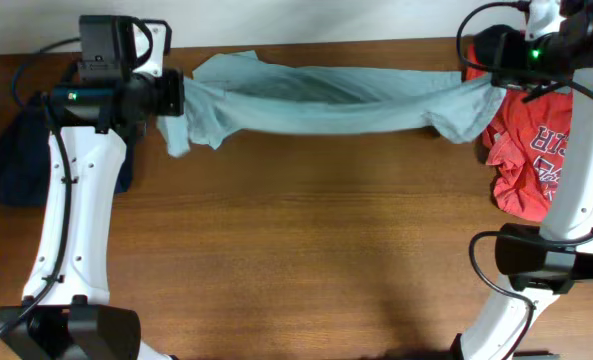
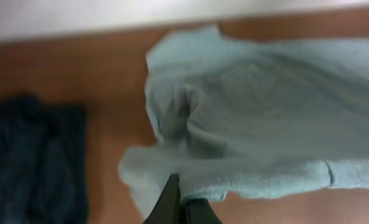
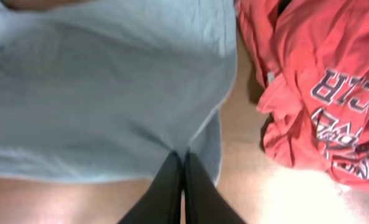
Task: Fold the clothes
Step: 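Lay the stretched shirt flat on the table with both grippers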
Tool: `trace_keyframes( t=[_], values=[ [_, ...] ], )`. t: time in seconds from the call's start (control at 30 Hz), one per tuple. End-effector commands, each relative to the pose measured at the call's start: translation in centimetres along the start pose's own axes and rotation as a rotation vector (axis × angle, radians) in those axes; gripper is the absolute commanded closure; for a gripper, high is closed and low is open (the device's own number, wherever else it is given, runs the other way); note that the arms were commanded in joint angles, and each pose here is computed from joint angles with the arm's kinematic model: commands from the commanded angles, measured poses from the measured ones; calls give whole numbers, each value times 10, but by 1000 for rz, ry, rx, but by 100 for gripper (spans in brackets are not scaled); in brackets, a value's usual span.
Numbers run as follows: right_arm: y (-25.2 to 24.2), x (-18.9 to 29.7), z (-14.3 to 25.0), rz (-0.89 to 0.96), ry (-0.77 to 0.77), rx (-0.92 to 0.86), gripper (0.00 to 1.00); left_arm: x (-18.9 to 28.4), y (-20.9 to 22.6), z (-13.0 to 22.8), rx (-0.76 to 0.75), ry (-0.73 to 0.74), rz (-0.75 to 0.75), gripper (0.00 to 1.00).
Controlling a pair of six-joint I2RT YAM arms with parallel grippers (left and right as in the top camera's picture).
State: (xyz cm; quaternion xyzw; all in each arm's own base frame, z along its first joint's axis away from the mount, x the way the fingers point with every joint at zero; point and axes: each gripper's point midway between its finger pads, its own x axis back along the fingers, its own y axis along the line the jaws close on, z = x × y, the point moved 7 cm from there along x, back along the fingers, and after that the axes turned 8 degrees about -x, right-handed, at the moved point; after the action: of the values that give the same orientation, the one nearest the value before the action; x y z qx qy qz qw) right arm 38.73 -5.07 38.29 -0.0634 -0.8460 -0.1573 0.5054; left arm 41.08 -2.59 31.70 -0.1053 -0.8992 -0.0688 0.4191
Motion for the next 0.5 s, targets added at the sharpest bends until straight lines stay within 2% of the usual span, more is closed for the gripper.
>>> trace_keyframes(
  t=[0.0,0.27,0.47],
  values=[
    [-3,13,3,-33,-14,-22,96,18,-6,8,20,23,53,100],
    [-1,43,20,-45,-46,-3,96,89,-18,26,46,4,49,99],
    [-9,35,61,-18,101,14,96,103,-24,47,78,86,62,99]
  ],
)
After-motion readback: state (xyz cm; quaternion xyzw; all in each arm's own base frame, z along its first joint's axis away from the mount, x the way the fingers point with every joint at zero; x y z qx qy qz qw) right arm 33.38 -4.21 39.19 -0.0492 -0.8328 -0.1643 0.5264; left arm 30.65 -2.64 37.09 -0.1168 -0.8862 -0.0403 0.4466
